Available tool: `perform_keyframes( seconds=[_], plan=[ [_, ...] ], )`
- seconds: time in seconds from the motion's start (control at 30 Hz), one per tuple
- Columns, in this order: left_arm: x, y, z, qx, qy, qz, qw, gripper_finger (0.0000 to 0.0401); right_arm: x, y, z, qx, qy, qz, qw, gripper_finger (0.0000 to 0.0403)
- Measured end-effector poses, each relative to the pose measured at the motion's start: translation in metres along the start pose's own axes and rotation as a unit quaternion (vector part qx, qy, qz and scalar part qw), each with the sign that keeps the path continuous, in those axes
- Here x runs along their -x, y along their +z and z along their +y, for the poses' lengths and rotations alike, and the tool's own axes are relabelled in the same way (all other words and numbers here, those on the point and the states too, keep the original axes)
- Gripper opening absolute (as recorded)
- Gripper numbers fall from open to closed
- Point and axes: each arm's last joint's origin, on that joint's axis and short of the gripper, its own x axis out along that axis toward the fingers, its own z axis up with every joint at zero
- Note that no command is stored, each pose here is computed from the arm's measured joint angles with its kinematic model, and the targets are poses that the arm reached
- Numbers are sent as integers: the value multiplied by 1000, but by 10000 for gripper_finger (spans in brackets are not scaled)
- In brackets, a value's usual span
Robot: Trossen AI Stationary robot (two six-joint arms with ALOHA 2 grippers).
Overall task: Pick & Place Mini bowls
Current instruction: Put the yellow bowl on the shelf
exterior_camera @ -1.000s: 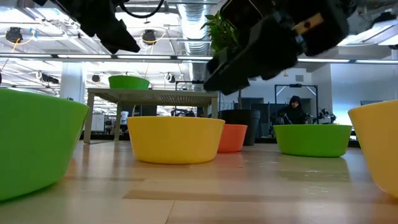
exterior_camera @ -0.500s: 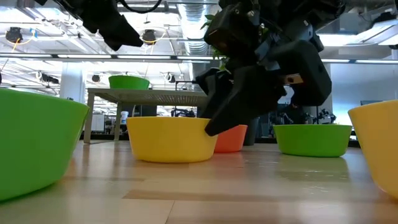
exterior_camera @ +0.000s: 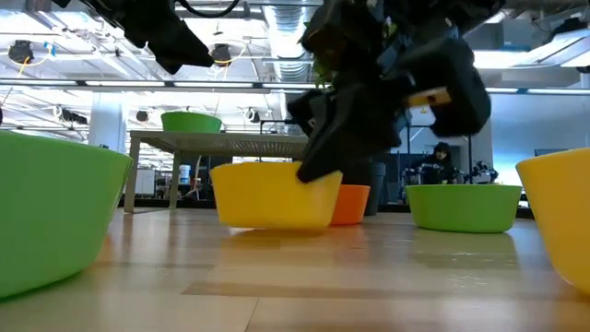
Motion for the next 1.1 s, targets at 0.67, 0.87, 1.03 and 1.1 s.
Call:
perform_keyframes(
  seconds=[0.67,0.87,1.03,1.1],
  plan=[
    [0,4,0,3,-1,-21,1000,106,40,49,-33,21,-31,-75,996,3],
    [0,6,0,3,-2,-29,1000,106,47,55,-38,12,-19,-45,999,2],
    [0,6,0,3,-2,-30,1000,106,56,72,-42,28,-19,-46,998,4],
    [0,6,0,4,-2,-30,1000,106,62,79,-44,27,-18,-41,999,5]
  ],
)
